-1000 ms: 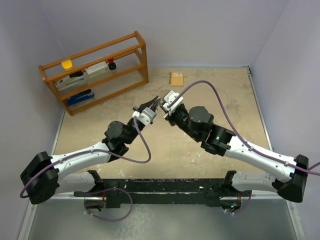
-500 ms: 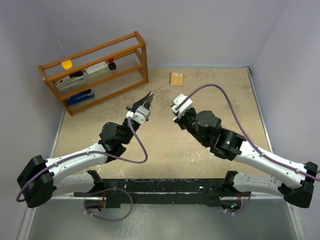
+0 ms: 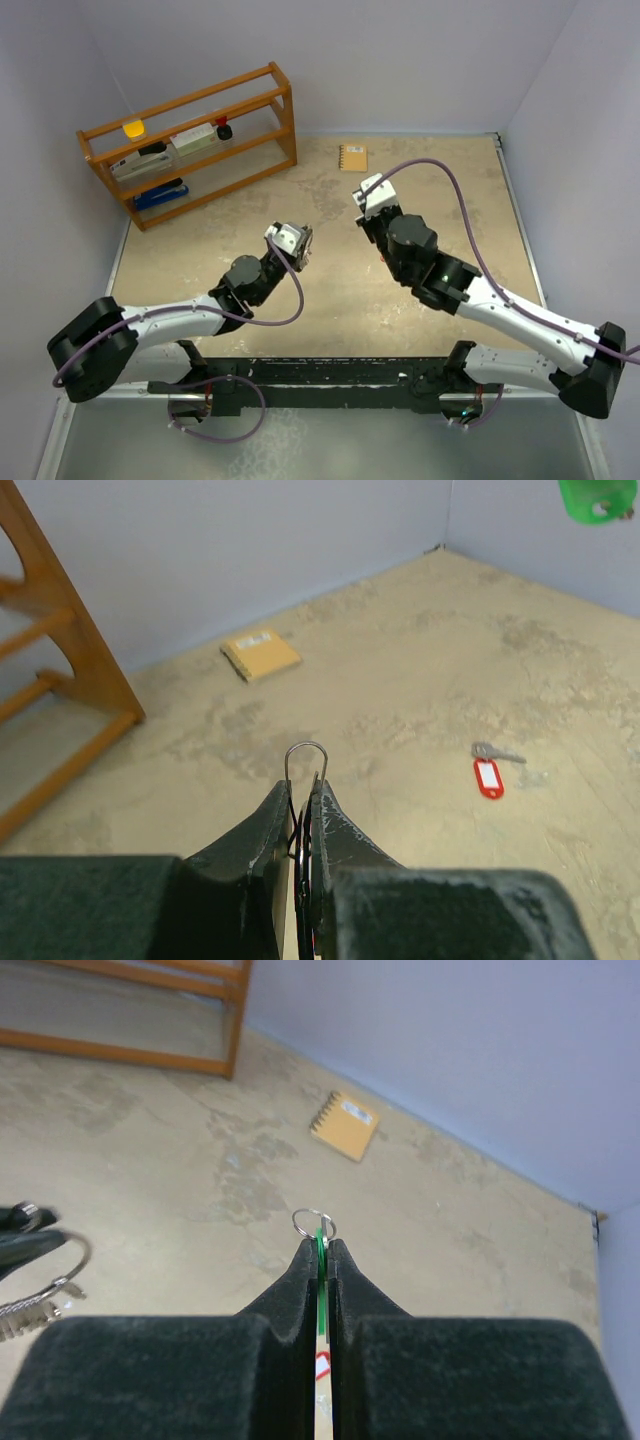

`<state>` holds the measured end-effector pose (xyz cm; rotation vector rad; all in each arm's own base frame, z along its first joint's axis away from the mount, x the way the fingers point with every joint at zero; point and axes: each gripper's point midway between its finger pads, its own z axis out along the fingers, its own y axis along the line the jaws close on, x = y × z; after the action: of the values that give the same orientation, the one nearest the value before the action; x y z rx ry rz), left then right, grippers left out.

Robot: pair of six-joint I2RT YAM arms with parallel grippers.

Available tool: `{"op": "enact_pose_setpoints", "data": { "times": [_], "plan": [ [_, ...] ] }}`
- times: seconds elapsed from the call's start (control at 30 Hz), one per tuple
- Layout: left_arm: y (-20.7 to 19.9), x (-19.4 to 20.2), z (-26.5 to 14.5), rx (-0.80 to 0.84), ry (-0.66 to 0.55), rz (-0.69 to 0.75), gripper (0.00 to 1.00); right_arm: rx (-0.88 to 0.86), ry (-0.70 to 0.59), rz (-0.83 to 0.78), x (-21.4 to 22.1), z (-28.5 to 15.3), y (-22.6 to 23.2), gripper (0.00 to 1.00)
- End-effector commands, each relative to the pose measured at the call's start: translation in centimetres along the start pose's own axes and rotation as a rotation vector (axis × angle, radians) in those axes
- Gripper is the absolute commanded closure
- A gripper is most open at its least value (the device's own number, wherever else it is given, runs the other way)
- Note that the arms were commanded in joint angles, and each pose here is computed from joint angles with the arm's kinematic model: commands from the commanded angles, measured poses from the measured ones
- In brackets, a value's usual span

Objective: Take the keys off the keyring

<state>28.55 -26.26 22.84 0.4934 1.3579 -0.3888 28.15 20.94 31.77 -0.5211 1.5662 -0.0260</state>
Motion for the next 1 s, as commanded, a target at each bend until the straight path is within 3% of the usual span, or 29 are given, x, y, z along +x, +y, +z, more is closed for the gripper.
{"op": "enact_pose_setpoints", "data": {
  "times": [0.0, 0.33, 0.57, 0.83, 0.97],
  "plan": [
    [-0.8, 0.8, 0.0, -0.016, -0.013, -0.197, 1.00, 0.017, 0.061, 0.105, 2.2, 2.6, -1.1, 1.00],
    [-3.2, 5.0, 0.3, 0.031, 0.020, -0.393, 1.00, -0.094, 0.279, 0.160, 10.0, 6.4, 1.7, 1.00],
    [-3.8, 8.8, 1.0, 0.014, 0.072, -0.422, 1.00, -0.165, 0.365, 0.192, 13.6, 8.7, 3.4, 1.00],
    [0.7, 13.2, 2.0, -0.115, 0.114, -0.425, 1.00, -0.215, 0.437, 0.213, 17.1, 11.7, 4.5, 1.00],
    [2.7, 14.0, 2.1, -0.188, 0.126, -0.356, 1.00, -0.253, 0.463, 0.230, 18.3, 13.0, 5.5, 1.00]
  ]
}}
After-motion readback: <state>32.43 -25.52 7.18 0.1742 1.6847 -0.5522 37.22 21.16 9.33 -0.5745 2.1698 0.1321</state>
